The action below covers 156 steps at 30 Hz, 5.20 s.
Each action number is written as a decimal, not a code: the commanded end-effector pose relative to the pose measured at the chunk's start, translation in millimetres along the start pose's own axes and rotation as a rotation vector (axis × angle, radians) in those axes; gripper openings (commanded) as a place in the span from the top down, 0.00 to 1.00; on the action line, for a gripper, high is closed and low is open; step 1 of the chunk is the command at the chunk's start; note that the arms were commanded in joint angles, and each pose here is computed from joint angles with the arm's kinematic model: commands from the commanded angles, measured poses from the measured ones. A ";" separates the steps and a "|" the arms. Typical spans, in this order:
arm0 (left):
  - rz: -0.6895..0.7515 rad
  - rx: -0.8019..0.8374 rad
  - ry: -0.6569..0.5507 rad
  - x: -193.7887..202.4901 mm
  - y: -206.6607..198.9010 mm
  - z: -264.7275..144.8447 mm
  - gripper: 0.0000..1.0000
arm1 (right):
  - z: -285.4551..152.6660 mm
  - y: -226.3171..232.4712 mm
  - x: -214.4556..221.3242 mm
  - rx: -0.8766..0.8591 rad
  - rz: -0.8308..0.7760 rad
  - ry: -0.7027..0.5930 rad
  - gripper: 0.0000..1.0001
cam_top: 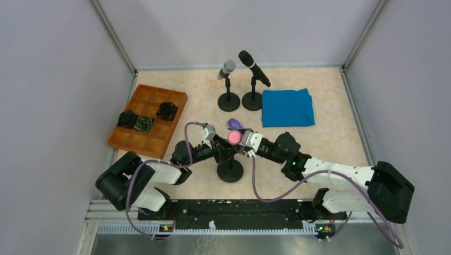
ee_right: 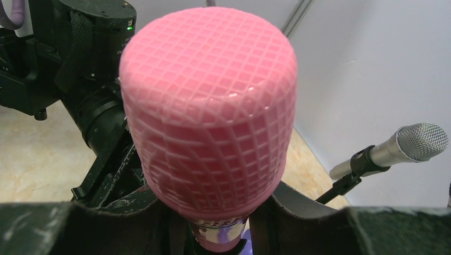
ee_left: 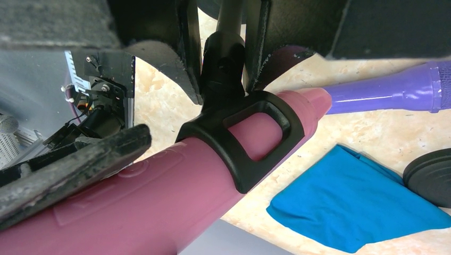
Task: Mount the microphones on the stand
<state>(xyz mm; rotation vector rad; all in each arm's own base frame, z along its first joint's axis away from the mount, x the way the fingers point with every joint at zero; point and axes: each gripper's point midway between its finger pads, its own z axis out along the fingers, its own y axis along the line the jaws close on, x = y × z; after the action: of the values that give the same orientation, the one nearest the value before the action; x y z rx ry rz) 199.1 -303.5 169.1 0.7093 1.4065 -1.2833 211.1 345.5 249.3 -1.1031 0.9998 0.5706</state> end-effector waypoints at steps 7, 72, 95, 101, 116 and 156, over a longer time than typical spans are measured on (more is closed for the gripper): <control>0.155 0.261 -0.131 -47.2 -61.2 0.0 1.00 | -61.1 44.0 160.4 -0.111 0.047 0.588 1.00; 0.169 0.217 -0.149 -56.5 -60.8 -5.3 1.00 | -59.7 47.2 166.4 -0.134 0.074 0.623 1.00; 0.111 0.097 -0.098 -34.9 -34.1 -3.0 1.00 | 11.8 -6.3 -27.3 0.006 0.047 0.041 0.37; 0.105 0.062 -0.110 -35.2 -29.1 -5.5 1.00 | -5.3 -11.6 -71.7 0.037 0.024 -0.079 0.32; 0.205 -0.268 -0.262 -81.9 13.3 -30.4 1.00 | -91.5 -25.8 -66.8 0.210 0.080 -0.080 0.29; 0.503 -0.616 -0.491 -212.9 272.6 -41.0 0.94 | -100.1 -13.0 -32.3 0.213 0.175 0.041 0.30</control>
<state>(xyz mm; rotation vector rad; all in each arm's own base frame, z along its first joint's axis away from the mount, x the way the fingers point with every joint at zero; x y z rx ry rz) 488.8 -153.4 199.1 0.2088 1.3166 -0.5673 172.5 250.8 256.0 -0.8492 1.2007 0.5603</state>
